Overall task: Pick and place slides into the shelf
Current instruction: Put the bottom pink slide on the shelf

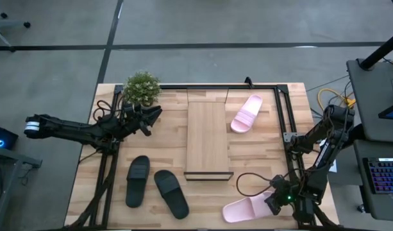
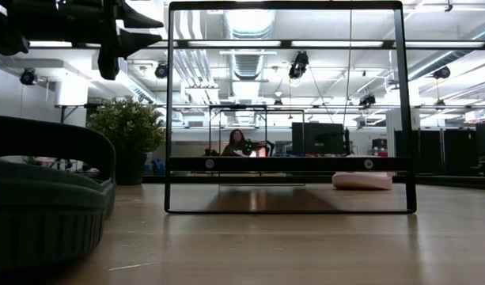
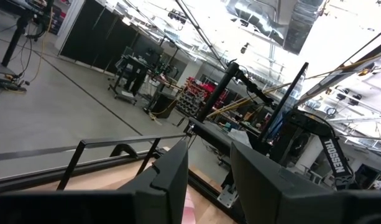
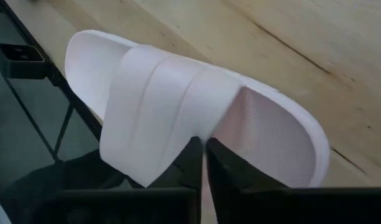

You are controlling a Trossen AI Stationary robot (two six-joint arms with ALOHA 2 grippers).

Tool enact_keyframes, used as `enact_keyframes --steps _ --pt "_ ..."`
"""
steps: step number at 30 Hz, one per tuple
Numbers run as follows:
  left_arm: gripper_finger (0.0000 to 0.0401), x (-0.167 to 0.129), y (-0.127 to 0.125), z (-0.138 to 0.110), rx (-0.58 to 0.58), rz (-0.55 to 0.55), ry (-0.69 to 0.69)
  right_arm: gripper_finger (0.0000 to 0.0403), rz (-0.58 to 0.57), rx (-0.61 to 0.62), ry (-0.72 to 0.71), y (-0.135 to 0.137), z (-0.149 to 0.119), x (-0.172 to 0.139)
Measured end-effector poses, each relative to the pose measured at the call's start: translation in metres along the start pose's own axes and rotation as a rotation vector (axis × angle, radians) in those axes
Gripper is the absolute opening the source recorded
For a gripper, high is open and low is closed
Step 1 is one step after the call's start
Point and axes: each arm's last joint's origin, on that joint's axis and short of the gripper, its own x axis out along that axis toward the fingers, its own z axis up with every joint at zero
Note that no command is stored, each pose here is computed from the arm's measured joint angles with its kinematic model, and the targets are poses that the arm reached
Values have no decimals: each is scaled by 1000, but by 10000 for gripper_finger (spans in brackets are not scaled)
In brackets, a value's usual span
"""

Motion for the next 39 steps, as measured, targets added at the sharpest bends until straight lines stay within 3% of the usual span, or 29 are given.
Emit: enact_keyframes --steps 11,17,21,30,35,39 --pt "107 0 0 0 0 0 0 8 18 -31 4 2 -1 0" --pt "107 0 0 0 0 0 0 15 51 -11 -61 -1 2 2" --pt "107 0 0 0 0 0 1 49 87 18 -42 0 0 4" --pt "107 0 0 0 1 1 2 178 166 107 -44 -10 1 15" --pt "107 0 0 0 1 2 1 197 290 102 -129 -12 4 19" --pt "107 0 0 0 1 3 0 191 294 88 -102 -18 4 23"
